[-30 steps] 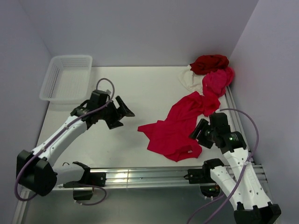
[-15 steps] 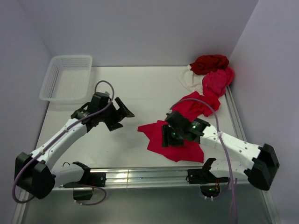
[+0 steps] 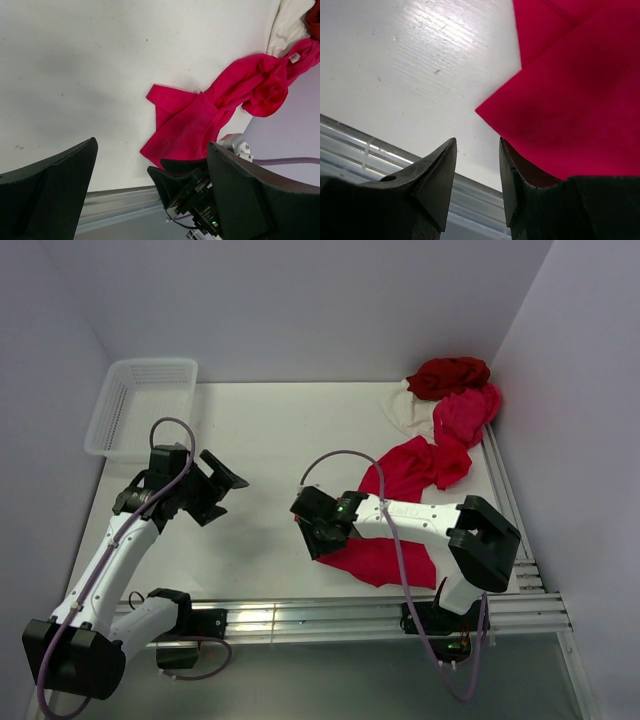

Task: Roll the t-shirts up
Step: Flatten the tshirt

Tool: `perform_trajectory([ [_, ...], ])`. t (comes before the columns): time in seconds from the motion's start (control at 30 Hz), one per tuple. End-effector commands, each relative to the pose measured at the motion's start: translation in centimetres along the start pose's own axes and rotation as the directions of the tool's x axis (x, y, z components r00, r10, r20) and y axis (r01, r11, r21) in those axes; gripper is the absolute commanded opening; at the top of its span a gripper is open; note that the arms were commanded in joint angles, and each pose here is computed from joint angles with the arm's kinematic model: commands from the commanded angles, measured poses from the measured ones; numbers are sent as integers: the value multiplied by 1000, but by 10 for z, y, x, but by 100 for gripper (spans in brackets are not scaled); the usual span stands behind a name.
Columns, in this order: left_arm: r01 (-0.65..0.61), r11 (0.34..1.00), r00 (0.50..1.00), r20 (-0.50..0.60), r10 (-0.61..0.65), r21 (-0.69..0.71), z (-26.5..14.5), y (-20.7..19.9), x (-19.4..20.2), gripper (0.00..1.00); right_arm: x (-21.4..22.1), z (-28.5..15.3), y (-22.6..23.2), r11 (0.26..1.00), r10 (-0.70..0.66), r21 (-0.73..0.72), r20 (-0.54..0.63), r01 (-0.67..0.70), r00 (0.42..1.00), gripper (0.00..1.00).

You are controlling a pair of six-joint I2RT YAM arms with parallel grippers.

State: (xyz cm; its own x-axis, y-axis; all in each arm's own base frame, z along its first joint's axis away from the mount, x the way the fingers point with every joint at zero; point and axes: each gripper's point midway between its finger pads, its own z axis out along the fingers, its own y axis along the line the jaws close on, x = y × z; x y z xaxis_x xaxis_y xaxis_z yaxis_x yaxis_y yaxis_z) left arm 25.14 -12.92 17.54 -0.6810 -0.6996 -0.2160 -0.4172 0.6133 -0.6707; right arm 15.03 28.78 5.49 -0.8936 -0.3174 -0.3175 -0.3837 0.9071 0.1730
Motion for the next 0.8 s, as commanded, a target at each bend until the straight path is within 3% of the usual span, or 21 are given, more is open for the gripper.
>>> perform_trajectory([
  [0.0,-18,1000,1000,-15,18,14,-6,0,4,96,-19,0,21,999,-47,-24,62,49,997,47],
  [0.13,-27,1000,1000,-14,27,1,-6,2,2,96,-17,11,30,998,-45,-30,48,47,998,47],
  [0.5,-35,999,999,-28,35,0,-6,3,3,96,1,43,-3,987,-7,160,-1,7,1000,41],
  [0.57,-39,999,999,-29,39,1,-6,2,3,96,2,43,-6,985,0,171,4,-1,1000,28],
  [0.6,-45,999,999,-29,45,4,-7,1,2,96,3,42,-10,983,1,185,7,-3,1000,12],
  [0.63,-45,999,998,-31,45,1,-7,1,3,96,0,38,-8,984,11,176,24,-15,1000,3],
  [0.77,-69,997,996,-51,71,38,-7,-6,5,96,-23,-2,-1,991,47,118,136,-63,990,0],
])
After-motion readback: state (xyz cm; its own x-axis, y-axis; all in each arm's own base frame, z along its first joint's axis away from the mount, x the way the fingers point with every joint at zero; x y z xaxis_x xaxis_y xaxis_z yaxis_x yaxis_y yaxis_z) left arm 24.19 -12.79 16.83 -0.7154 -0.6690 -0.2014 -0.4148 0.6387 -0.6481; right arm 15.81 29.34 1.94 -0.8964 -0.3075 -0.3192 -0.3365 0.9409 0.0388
